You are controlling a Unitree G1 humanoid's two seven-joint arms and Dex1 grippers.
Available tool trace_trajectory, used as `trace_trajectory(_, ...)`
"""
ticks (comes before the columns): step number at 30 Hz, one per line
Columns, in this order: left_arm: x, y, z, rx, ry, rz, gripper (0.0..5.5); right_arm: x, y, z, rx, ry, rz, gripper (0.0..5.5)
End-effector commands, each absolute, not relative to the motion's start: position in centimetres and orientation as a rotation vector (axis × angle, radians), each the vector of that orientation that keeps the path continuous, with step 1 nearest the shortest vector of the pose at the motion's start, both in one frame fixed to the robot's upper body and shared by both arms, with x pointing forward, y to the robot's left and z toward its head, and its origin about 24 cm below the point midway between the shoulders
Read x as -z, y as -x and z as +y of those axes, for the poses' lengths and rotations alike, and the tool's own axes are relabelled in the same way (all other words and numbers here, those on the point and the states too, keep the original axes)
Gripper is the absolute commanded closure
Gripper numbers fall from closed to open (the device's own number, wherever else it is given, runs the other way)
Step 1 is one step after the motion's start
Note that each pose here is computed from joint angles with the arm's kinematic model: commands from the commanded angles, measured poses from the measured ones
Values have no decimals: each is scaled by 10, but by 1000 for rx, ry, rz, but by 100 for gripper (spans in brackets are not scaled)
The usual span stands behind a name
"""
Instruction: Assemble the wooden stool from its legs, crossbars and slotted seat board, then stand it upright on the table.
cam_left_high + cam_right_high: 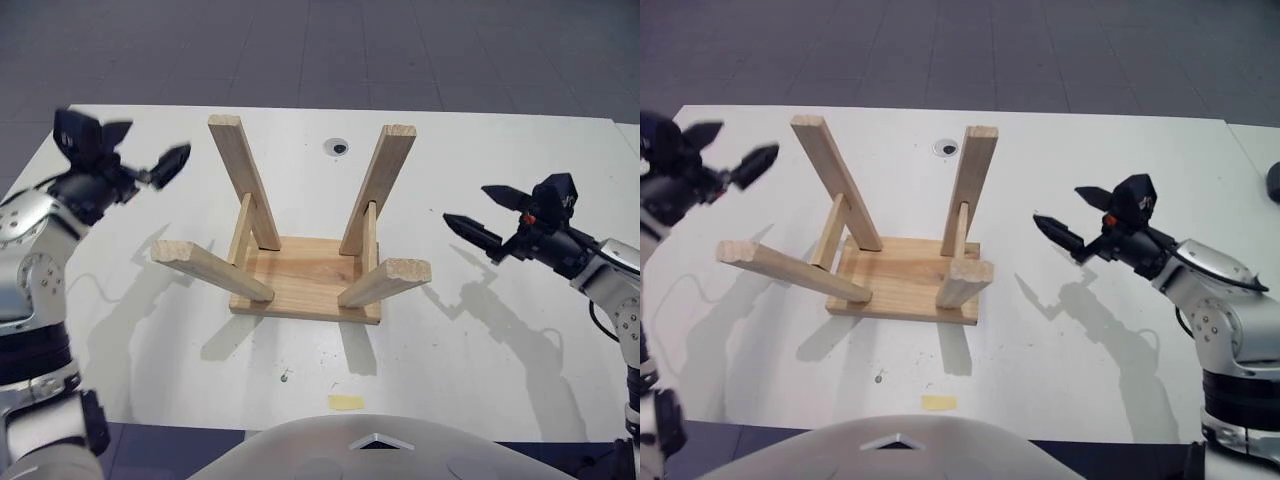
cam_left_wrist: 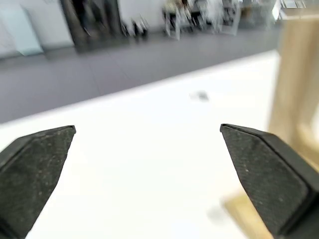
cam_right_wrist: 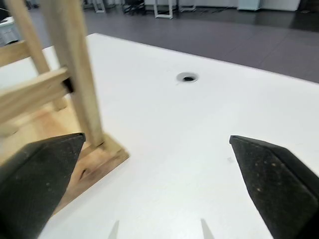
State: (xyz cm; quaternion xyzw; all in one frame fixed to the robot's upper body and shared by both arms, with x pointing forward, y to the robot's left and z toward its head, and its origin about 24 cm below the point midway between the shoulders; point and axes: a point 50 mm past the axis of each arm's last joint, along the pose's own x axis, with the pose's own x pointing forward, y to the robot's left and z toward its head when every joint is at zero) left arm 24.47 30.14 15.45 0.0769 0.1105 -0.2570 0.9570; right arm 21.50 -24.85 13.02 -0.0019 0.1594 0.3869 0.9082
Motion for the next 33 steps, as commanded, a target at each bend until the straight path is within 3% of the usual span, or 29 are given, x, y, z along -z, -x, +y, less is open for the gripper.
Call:
trace_trajectory(1, -140, -207, 322, 758, -266, 563, 12, -122, -188, -238, -1012, 25, 465, 10)
trace_trajectory(4, -135, -198, 310, 906, -271, 639, 12, -112, -185, -225, -1065, 20, 481, 10)
trace_trajectory(11, -121, -189, 248, 1196, -203, 619, 12, -97, -186, -187, -1194, -20, 465, 10)
trace_trajectory(18, -109, -215, 219, 1141, -207, 486, 12, -92, -193, -176, -1184, -33, 432, 10)
trace_trajectory(23, -105, -218, 196, 1176, -179, 439, 12, -91, -203, -179, -1141, -21, 425, 10)
trace_trajectory(28, -95, -215, 195, 1110, -166, 433, 12, -89, -212, -177, -1146, -8, 418, 10)
trace_trajectory(33, -101, -234, 194, 1033, -161, 369, 12, -86, -214, -176, -1119, -8, 399, 10)
